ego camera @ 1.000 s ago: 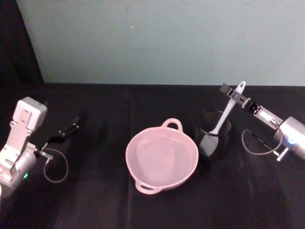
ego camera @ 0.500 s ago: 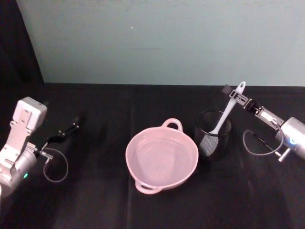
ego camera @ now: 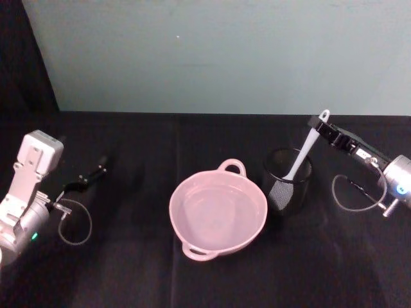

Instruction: Use the one hand to pick up the spoon and stir the clear water in the bowl.

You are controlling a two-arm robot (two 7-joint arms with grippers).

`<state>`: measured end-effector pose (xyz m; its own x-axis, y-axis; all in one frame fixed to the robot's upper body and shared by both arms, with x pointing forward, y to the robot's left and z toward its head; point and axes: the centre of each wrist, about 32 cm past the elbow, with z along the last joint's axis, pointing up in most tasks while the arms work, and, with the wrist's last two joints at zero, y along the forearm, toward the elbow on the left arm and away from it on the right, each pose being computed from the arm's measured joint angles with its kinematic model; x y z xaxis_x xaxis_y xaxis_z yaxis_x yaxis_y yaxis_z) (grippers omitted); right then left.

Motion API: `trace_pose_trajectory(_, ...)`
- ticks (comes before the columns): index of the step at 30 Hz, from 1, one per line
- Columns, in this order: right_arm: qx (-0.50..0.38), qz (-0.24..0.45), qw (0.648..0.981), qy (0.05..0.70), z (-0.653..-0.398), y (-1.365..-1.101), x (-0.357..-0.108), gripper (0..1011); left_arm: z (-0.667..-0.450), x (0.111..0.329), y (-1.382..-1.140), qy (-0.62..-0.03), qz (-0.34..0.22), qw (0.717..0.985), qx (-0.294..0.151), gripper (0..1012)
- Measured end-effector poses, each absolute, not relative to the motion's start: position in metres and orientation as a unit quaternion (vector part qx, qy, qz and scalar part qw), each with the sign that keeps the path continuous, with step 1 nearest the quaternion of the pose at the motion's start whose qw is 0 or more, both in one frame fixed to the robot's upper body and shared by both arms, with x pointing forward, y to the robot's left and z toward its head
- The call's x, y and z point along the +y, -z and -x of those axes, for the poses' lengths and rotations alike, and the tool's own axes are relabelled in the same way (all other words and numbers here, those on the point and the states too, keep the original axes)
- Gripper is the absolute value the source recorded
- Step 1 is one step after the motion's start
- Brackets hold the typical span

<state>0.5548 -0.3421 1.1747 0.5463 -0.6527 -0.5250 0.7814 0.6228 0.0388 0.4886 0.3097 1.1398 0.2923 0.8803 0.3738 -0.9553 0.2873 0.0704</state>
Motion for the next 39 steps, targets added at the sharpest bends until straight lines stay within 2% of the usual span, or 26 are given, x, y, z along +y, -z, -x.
trace_pose_trajectory(1, 0.225, -0.131, 0.872, 0.414, -0.553, -1.179, -0.341, 153, -0.489, 0.310, -1.140, -0.580, -0.141, 0.791, -0.132, 1005)
trace_pose_trajectory(4, 0.191, -0.119, 0.881, 0.415, -0.549, -1.191, -0.337, 113, -0.489, 0.310, -1.140, -0.580, -0.141, 0.791, -0.132, 1005)
trace_pose_trajectory(7, 0.166, -0.112, 0.887, 0.415, -0.546, -1.201, -0.335, 113, -0.489, 0.310, -1.140, -0.580, -0.142, 0.791, -0.132, 1005)
trace_pose_trajectory(23, -0.007, -0.029, 0.920, 0.391, -0.534, -1.291, -0.314, 113, -0.489, 0.310, -1.140, -0.580, -0.141, 0.791, -0.132, 1005)
trace_pose_trajectory(29, -0.027, -0.022, 0.922, 0.386, -0.531, -1.306, -0.311, 113, -0.489, 0.310, -1.140, -0.580, -0.142, 0.791, -0.132, 1005)
trace_pose_trajectory(39, -0.026, -0.022, 0.921, 0.388, -0.532, -1.305, -0.312, 113, -0.489, 0.310, -1.140, -0.580, -0.141, 0.791, -0.132, 1005)
